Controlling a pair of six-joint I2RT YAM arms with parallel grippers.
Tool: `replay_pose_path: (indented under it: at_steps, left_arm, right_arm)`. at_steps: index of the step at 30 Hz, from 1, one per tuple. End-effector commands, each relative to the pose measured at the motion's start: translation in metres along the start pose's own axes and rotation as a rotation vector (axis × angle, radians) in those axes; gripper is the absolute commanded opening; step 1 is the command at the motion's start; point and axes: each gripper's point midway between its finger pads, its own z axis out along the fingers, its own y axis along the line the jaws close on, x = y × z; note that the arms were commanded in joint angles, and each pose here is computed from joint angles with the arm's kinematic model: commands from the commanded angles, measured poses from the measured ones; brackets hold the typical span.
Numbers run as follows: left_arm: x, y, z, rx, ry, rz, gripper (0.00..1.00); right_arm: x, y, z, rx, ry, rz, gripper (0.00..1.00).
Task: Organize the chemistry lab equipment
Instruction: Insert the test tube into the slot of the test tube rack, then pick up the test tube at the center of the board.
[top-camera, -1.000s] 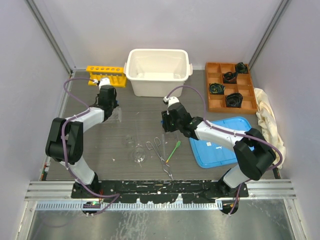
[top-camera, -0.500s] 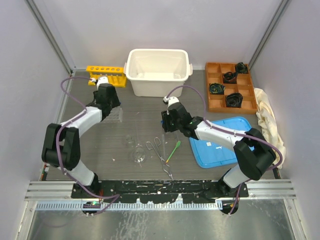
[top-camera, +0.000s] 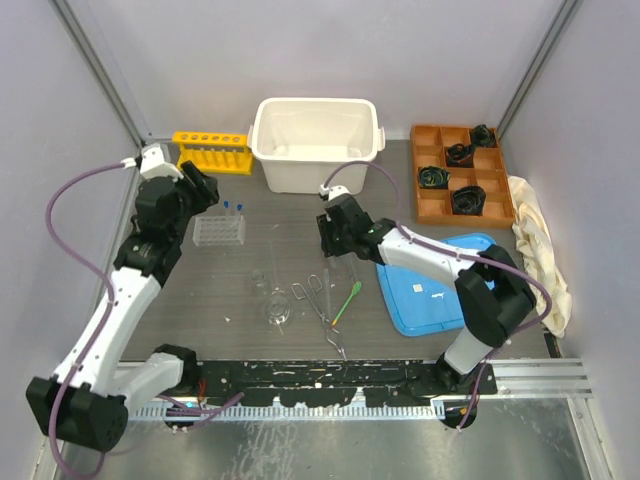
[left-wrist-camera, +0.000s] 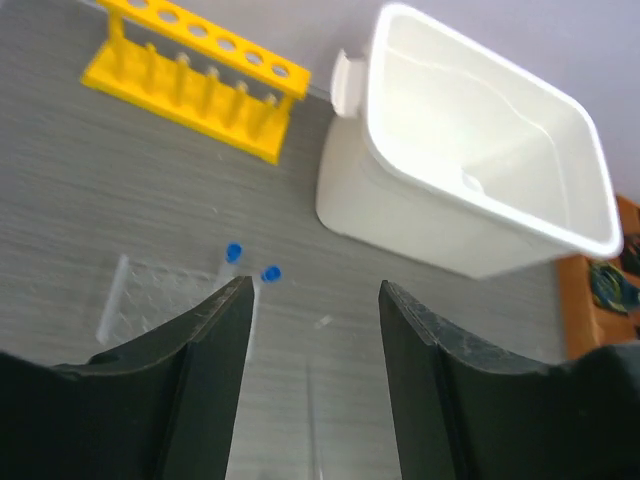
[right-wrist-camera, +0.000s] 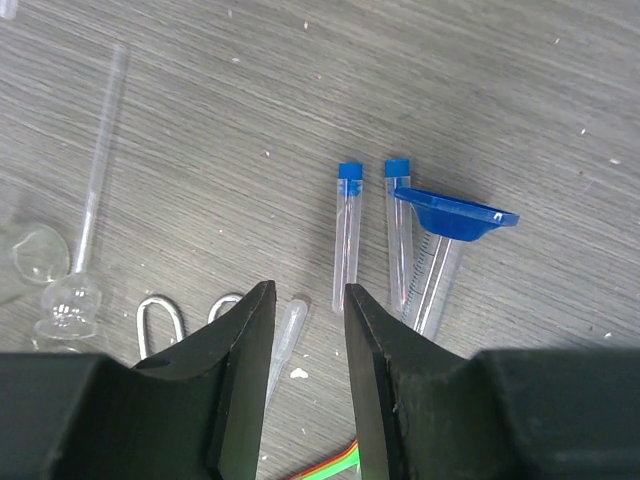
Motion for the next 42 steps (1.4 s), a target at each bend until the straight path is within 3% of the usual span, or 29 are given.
replay_pose_path:
  at_steps: [1,7,18,27,30,34,42]
  left_arm:
    - [0.041,-0.012,-0.037,0.124,0.176,-0.055,0.54]
    - [0.073,-0.012,-0.070,0.186,0.310,-0.089,0.52]
    - [0.108,-0.005,-0.097,0.205,0.427,-0.129,0.51]
    - [0.110,-0.003,-0.104,0.215,0.438,-0.116,0.51]
    - [0.112,-0.002,-0.104,0.210,0.443,-0.115,0.51]
    - [0.110,-0.007,-0.101,0.224,0.459,-0.119,0.52]
    - [0.098,-0.043,-0.080,0.321,0.513,-0.160,0.52]
  right_arm:
    - [0.002,-0.002,0.008,0.028,0.057,0.021,0.38]
    - [0.010,-0.004,0.022,0.059,0.113,0.031,0.35]
    - [0.030,-0.020,0.040,0.145,0.177,0.016,0.34]
    - [0.036,-0.022,0.051,0.151,0.191,0.003,0.33]
    - [0.039,-0.019,0.054,0.135,0.202,0.007,0.26]
    - [0.041,-0.015,0.054,0.107,0.209,0.009,0.02]
    - [-0.006,0.011,0.007,0.025,0.034,-0.048,0.01]
